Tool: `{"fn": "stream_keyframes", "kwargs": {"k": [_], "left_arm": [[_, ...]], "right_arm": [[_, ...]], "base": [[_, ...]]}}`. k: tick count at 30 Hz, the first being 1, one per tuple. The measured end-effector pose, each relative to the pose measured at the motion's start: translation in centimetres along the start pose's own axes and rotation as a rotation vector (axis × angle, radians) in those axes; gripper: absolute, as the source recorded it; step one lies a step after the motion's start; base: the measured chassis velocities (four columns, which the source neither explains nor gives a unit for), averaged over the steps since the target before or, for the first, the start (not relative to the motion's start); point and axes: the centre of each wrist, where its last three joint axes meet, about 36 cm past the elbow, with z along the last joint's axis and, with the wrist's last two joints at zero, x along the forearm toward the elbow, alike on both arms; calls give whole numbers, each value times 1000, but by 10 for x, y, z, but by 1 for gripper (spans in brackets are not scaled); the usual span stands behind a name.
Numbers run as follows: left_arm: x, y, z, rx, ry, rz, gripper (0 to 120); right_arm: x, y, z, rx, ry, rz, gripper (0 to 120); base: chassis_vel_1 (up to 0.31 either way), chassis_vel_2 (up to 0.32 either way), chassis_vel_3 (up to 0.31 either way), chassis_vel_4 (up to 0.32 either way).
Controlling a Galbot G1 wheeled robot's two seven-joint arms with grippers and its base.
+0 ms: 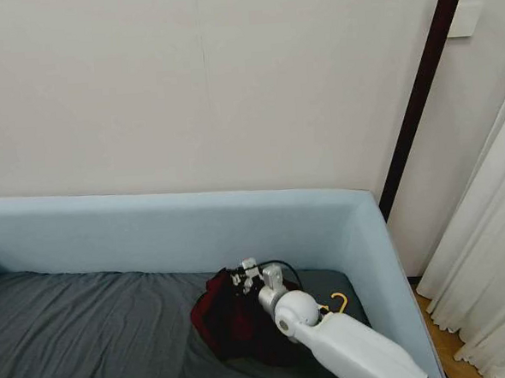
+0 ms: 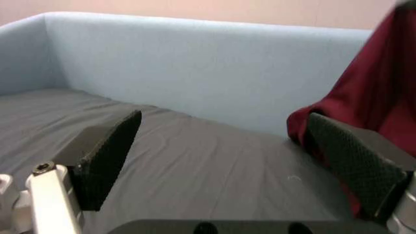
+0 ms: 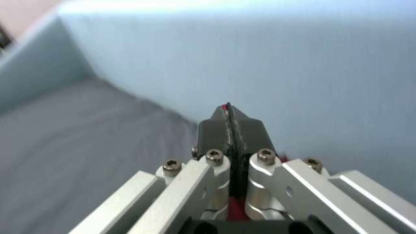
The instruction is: Pick up the clothes from the sofa and hang them on the clothes hanger.
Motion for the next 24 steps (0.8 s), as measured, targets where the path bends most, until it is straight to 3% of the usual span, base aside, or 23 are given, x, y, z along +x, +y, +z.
{"fn": "stream_keyframes", "kwargs": {"k": [2, 8, 18, 24], "left_arm": [[0, -1, 0, 1, 0, -2, 100], [-1, -4, -2, 11, -10, -12, 100], [2, -9, -2, 18, -19, -31, 100], [5, -10, -2, 20, -16, -38, 100]], "right_arm": [[11, 13, -39, 5, -61, -38, 0], [39, 38, -105, 40, -139, -113, 0], [90, 66, -176, 83, -197, -233, 0], [104, 62, -183, 51, -183, -254, 0]], "base": [[0, 0, 0, 0], [0, 0, 0, 0], [0, 0, 0, 0], [0, 0, 0, 0]]}}
